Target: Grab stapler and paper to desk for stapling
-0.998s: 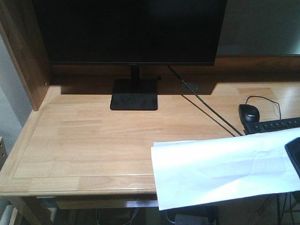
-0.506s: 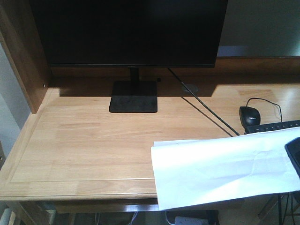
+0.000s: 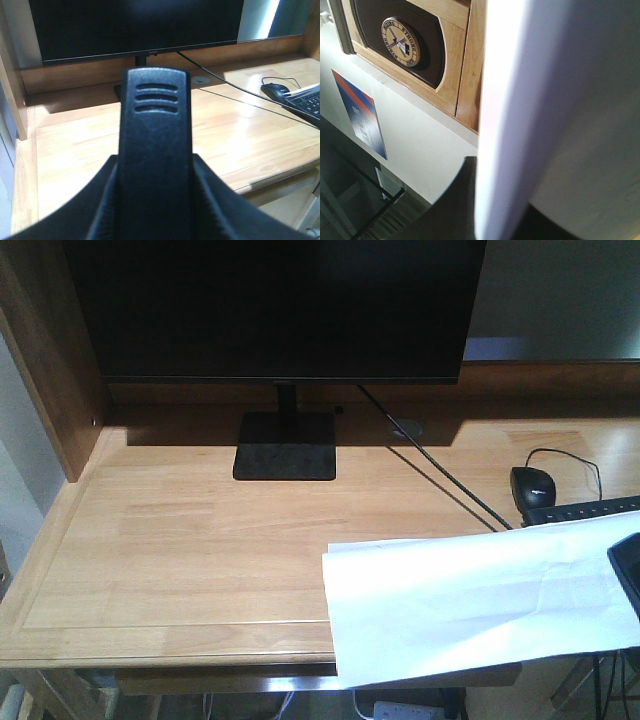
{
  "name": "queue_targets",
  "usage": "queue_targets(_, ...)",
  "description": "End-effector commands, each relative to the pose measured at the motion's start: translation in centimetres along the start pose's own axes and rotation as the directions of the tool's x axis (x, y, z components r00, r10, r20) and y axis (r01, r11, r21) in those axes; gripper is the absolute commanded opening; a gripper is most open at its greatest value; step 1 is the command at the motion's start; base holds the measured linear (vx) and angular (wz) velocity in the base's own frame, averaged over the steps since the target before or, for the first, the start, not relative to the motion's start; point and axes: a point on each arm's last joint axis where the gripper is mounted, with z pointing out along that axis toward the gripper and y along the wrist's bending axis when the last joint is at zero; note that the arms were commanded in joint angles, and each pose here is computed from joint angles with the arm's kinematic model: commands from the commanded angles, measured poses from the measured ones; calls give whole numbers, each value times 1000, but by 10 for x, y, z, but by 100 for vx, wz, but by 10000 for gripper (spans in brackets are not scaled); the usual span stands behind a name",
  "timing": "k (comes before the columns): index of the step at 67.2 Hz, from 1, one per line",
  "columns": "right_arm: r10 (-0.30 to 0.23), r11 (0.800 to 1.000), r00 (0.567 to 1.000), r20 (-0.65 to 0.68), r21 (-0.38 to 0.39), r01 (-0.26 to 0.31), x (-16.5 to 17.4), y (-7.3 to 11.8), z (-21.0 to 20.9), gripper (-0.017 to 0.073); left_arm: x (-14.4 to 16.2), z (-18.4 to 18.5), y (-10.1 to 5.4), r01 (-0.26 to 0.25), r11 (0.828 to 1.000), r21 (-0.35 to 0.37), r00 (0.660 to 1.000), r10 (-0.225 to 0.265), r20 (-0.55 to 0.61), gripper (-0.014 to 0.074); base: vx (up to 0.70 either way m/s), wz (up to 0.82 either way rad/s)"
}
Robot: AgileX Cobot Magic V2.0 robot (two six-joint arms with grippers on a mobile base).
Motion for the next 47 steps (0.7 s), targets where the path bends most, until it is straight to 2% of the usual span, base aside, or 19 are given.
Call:
queue_targets(1, 10, 999, 1000, 8, -38, -9, 1, 0, -4, -4, -18, -4, -2, 1, 1000, 17, 991, -3, 131, -6, 0, 0)
queue_targets(47, 10, 999, 1000, 8, -38, -9, 1, 0, -4, -4, -18, -4, -2, 1, 1000, 17, 991, -3, 131, -6, 0, 0)
